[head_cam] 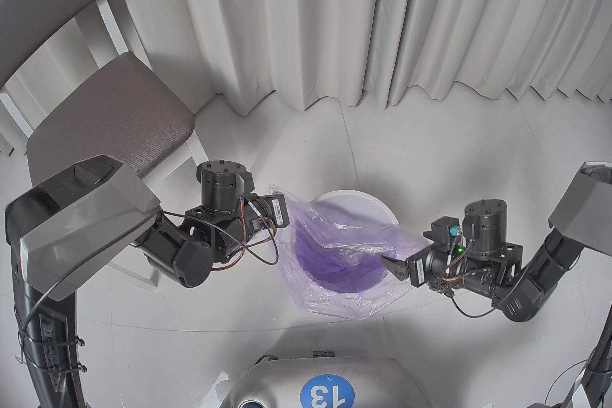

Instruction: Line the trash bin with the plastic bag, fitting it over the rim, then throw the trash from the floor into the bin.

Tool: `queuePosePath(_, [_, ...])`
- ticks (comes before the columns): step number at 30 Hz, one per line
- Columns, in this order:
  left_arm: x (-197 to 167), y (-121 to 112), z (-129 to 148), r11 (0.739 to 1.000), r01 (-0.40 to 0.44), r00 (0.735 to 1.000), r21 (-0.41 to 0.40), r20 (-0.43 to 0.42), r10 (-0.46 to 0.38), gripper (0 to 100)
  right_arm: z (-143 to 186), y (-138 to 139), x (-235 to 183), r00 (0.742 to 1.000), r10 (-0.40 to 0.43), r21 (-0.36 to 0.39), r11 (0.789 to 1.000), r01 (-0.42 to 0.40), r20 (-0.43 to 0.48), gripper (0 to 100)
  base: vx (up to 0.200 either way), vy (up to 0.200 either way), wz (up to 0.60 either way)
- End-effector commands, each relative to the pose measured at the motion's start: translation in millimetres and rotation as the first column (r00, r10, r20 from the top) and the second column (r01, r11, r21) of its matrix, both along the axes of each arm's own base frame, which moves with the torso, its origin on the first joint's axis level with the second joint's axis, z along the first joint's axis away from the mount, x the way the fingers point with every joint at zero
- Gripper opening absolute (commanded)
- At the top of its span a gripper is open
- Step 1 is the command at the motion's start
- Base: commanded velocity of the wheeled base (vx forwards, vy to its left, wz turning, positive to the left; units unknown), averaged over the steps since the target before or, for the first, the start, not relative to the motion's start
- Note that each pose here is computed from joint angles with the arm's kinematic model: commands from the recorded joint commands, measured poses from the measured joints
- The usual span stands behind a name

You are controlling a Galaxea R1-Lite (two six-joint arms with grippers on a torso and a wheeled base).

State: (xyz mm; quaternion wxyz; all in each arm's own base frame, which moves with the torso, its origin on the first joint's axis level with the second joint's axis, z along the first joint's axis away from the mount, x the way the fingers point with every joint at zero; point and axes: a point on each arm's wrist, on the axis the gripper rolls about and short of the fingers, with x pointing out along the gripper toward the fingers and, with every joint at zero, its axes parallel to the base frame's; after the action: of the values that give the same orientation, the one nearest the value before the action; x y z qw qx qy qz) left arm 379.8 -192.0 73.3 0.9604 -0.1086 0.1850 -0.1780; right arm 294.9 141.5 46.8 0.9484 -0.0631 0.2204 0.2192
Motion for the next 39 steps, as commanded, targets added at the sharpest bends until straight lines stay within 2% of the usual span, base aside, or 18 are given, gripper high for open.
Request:
queuePosePath(1, [4.4,-2.1,-7.7,1.0,-0.006,1.0,0.007,-0.008,0.006,0,13.0,28.7,29.3,0.996,0.068,-0.041,0.997,-0.066,0.053,100,0.0,0.0,0.0])
queuePosePath(2, [4.2,-1.9,-8.0,1.0,-0.009,1.0,0.008,-0.009,0.009,0,13.0,28.7,29.3,0.996,0.068,-0.041,0.997,-0.066,0.053,100,0.0,0.0,0.0])
queuePosePath(3, [4.4,-1.3,-7.4,1.0,-0.01,1.0,0.007,-0.008,0.01,100,10.6,38.9,47.9,0.991,0.111,-0.087,0.991,-0.105,0.078,100,0.0,0.0,0.0])
queuePosePath(5, [2.8,0.3,-8.1,1.0,-0.012,1.0,0.011,-0.014,0.012,100,8.6,43.2,55.4,0.984,0.15,-0.128,0.982,-0.137,0.095,100,0.0,0.0,0.0])
queuePosePath(7, [0.5,5.0,-9.2,1.0,-0.018,1.0,0.016,-0.025,0.018,100,6.6,50.9,63.5,0.972,0.213,-0.181,0.964,-0.193,0.1,100,0.0,0.0,0.0])
queuePosePath(10, [0.1,8.1,-10.6,1.0,-0.026,0.999,0.016,-0.03,0.027,100,9.6,62.0,66.8,0.954,0.282,-0.214,0.943,-0.256,0.1,100,0.0,0.0,0.0])
queuePosePath(14, [-5.4,12.3,-9.1,0.999,-0.029,0.999,0.018,-0.031,0.03,100,2.7,69.3,64.8,0.919,0.391,-0.257,0.895,-0.365,0.055,100,0.0,0.0,0.0])
queuePosePath(16, [-8.5,13.8,-5.1,0.999,-0.029,0.999,0.016,-0.027,0.029,100,-4.8,69.9,64.5,0.894,0.446,-0.302,0.859,-0.414,0.044,100,0.0,0.0,0.0])
queuePosePath(17, [-9.9,14.4,-3.4,0.999,-0.029,0.999,0.015,-0.026,0.029,100,-8.7,70.1,64.6,0.885,0.464,-0.32,0.845,-0.428,0.039,100,0.0,0.0,0.0])
queuePosePath(18, [-9.9,14.4,-3.4,0.999,-0.029,0.999,0.015,-0.026,0.029,100,-9.4,70.1,64.7,0.884,0.465,-0.323,0.843,-0.43,0.038,100,0.0,0.0,0.0])
queuePosePath(19, [-12.3,16.3,-1.0,0.999,-0.031,0.999,0.015,-0.024,0.031,100,-15.4,68.9,66.5,0.877,0.479,-0.352,0.827,-0.439,0.03,100,0.0,0.0,0.0])
queuePosePath(20, [-13.9,17.1,-0.3,0.999,-0.032,0.999,0.016,-0.026,0.032,100,-21.0,69.0,67.8,0.875,0.484,-0.361,0.819,-0.445,0.019,100,0.0,0.0,0.0])
queuePosePath(24, [-17.5,22.3,3.2,0.999,-0.041,0.999,0.016,-0.025,0.042,100,-35.1,66.2,74.8,0.876,0.482,-0.378,0.81,-0.448,-0.004,100,0.0,0.0,0.0])
queuePosePath(32, [-19.6,32.6,5.3,0.998,-0.062,0.998,0.013,-0.015,0.062,100,-44.5,58.4,94.0,0.891,0.453,-0.383,0.821,-0.423,-0.012,100,0.0,0.0,0.0])
queuePosePath(33, [-20.4,33.6,4.3,0.998,-0.064,0.998,0.013,-0.015,0.064,100,-43.1,58.6,97.4,0.892,0.452,-0.383,0.824,-0.418,-0.003,0,0.0,0.0,0.0])
queuePosePath(39, [-22.4,39.8,3.7,0.997,-0.077,0.997,0.014,-0.018,0.078,100,-29.8,60.6,104.5,0.893,0.447,-0.38,0.834,-0.399,0.044,0,0.0,0.0,0.0])
